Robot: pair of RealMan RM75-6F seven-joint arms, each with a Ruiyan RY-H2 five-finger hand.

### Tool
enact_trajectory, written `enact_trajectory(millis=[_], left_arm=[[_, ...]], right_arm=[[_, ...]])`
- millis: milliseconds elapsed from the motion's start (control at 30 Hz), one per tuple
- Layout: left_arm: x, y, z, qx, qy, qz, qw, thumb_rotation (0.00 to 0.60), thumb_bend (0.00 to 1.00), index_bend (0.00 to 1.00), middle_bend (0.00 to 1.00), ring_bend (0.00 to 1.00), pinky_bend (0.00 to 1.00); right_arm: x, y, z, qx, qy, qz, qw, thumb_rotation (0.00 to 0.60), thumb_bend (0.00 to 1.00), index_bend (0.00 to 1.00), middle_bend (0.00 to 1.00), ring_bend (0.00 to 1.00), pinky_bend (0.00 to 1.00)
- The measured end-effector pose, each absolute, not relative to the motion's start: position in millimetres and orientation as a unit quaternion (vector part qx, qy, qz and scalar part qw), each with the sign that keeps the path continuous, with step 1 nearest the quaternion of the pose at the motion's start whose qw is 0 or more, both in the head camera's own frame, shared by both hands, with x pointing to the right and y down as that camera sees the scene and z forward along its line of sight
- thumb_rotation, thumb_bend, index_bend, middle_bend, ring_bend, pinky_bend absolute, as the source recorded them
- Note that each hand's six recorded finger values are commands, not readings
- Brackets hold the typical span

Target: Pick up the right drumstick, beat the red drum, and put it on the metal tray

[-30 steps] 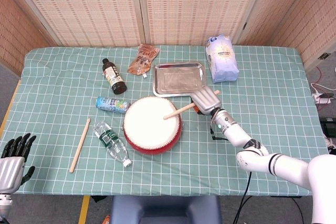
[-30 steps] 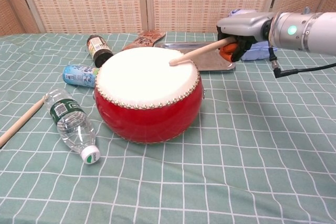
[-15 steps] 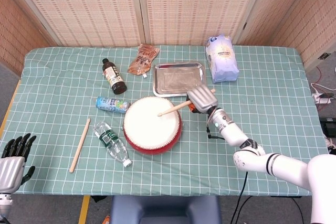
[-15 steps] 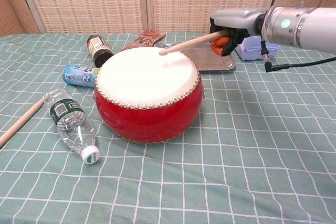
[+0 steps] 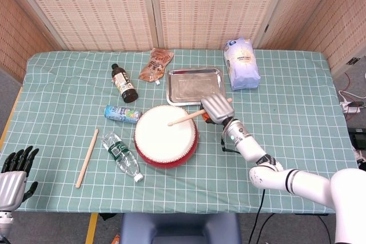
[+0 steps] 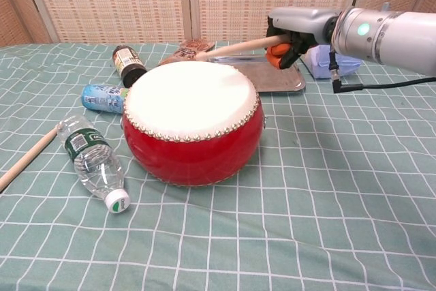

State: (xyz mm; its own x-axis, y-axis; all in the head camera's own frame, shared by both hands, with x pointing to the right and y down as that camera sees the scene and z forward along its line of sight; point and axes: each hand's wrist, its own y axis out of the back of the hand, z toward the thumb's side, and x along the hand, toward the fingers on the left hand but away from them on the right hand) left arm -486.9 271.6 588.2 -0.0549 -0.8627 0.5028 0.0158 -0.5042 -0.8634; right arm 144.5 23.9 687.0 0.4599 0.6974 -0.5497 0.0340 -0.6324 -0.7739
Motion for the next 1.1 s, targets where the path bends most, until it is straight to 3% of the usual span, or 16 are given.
enact_trajectory(millis=[167, 500, 833, 1100], left_arm=[[-487.6, 272.5, 587.6, -0.592, 0.358, -0.633, 0.347, 0.6, 0.28, 0.0, 0.0, 0.0, 0.03], [-489.1, 274.7, 586.9, -0.591, 0.358, -0.635, 0.344, 0.6, 0.28, 0.0, 0.0, 0.0, 0.03], [-485.5, 272.9, 587.0, -0.594, 0.357, -0.631, 0.348, 0.6, 0.28, 0.0, 0.0, 0.0, 0.03], [-489.5, 276.0, 584.3, -0.589, 0.36, -0.635, 0.346, 0.6, 0.28, 0.0, 0.0, 0.0, 0.03]], right_arm=[[143.7, 26.7, 686.1, -0.787, -0.236, 0.451, 0.349, 0.6, 1.0, 1.0, 1.0, 1.0, 1.0], [148.7, 36.8, 704.8, -0.742, -0.16, 0.495, 0.422, 0.6, 1.0, 1.0, 1.0, 1.0, 1.0], [142.8, 26.0, 675.9, -0.796, -0.275, 0.421, 0.335, 0.6, 1.0, 1.0, 1.0, 1.0, 1.0], [147.4, 37.5, 696.6, -0.774, -0.195, 0.464, 0.385, 0.6, 1.0, 1.0, 1.0, 1.0, 1.0]])
